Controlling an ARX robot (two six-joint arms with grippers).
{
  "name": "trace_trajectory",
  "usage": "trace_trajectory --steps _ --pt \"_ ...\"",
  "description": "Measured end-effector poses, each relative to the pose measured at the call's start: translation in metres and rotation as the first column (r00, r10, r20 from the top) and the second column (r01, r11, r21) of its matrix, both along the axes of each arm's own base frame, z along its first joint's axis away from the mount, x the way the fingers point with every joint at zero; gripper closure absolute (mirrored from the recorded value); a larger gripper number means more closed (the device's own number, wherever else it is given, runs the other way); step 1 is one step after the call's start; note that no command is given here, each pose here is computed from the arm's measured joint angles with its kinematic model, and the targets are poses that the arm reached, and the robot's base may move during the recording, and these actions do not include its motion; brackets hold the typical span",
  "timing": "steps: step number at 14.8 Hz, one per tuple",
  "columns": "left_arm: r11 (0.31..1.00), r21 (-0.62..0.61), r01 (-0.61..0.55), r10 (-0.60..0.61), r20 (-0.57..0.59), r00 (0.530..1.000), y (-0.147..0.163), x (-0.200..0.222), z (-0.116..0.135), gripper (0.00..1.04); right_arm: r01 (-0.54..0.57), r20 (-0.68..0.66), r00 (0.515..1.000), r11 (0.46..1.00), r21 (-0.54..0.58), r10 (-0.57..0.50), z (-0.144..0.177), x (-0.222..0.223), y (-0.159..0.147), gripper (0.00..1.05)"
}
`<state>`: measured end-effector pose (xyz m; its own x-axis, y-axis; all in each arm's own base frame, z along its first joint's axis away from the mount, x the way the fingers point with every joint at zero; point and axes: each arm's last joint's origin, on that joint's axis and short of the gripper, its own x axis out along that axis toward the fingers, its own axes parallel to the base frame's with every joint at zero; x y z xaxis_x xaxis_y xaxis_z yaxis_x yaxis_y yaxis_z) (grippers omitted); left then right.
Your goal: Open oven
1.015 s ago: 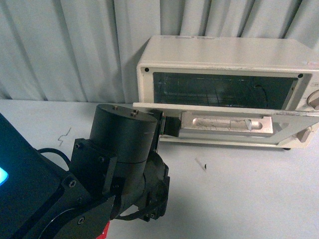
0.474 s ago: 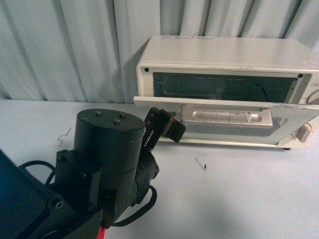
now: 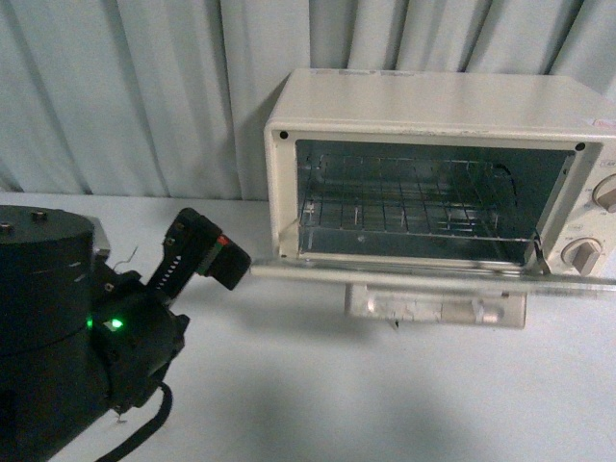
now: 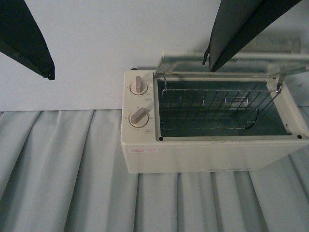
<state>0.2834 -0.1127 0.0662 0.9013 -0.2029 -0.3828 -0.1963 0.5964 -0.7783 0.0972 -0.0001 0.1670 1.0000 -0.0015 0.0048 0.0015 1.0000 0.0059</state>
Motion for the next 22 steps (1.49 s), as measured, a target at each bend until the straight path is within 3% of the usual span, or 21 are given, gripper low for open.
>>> trace_trajectory --steps 1,2,3,4,5,6,7,8,12,17,22 --pt "1.0 0.019 -0.022 0.022 0.025 0.999 0.007 0.0 0.003 0.08 0.0 0.0 1.0 1.0 0.0 0.0 0.0 0.0 0.0 0.06" --pt "0.976 0.193 -0.097 0.068 0.149 0.986 0.017 -0.004 0.001 0.19 -0.002 0.0 1.0 1.0 0.0 0.002 0.0 0.0 0.0 0.06" --pt "0.883 0.467 -0.047 0.0 0.1 0.995 0.037 -0.026 -0.009 0.34 0.0 0.001 1.0 1.0 0.0 0.0 0.0 0.0 0.0 0.06" --pt "0.783 0.622 0.008 -0.061 0.064 0.996 0.048 -0.041 -0.007 0.45 0.0 -0.002 1.0 1.0 0.0 0.0 0.0 0.0 0.0 0.06" --pt "0.689 0.725 0.003 -0.117 0.108 0.987 0.056 -0.047 0.01 0.57 -0.002 0.0 1.0 1.0 0.0 0.002 0.0 0.0 0.0 0.06" --pt "0.638 0.77 -0.027 -0.163 0.169 0.972 0.062 -0.053 0.028 0.7 -0.001 0.0 1.0 1.0 0.0 0.001 0.0 0.0 0.0 0.06" --pt "0.594 0.805 -0.019 -0.196 0.167 0.966 0.074 -0.074 0.036 0.92 -0.001 0.0 1.0 1.0 0.0 0.001 0.0 0.0 0.0 0.06" --pt "0.592 0.804 -0.052 -0.191 0.203 0.96 0.082 -0.084 0.044 1.03 -0.001 0.0 1.0 1.0 0.0 0.001 0.0 0.0 0.0 0.06" --pt "0.608 0.773 -0.179 -0.195 0.364 0.911 0.094 -0.107 0.073 1.03 -0.001 0.0 1.0 1.0 0.0 0.001 0.0 0.0 0.0 0.06" --pt "0.606 0.766 -0.212 -0.174 0.388 0.905 0.114 -0.13 0.09 1.03 -0.001 0.0 1.0 1.0 0.0 0.001 0.0 0.0 0.0 0.06" --pt "0.609 0.767 -0.2 -0.187 0.385 0.904 0.113 -0.149 0.099 1.03 -0.001 0.0 1.0 1.0 0.0 0.001 0.0 0.0 0.0 0.06"
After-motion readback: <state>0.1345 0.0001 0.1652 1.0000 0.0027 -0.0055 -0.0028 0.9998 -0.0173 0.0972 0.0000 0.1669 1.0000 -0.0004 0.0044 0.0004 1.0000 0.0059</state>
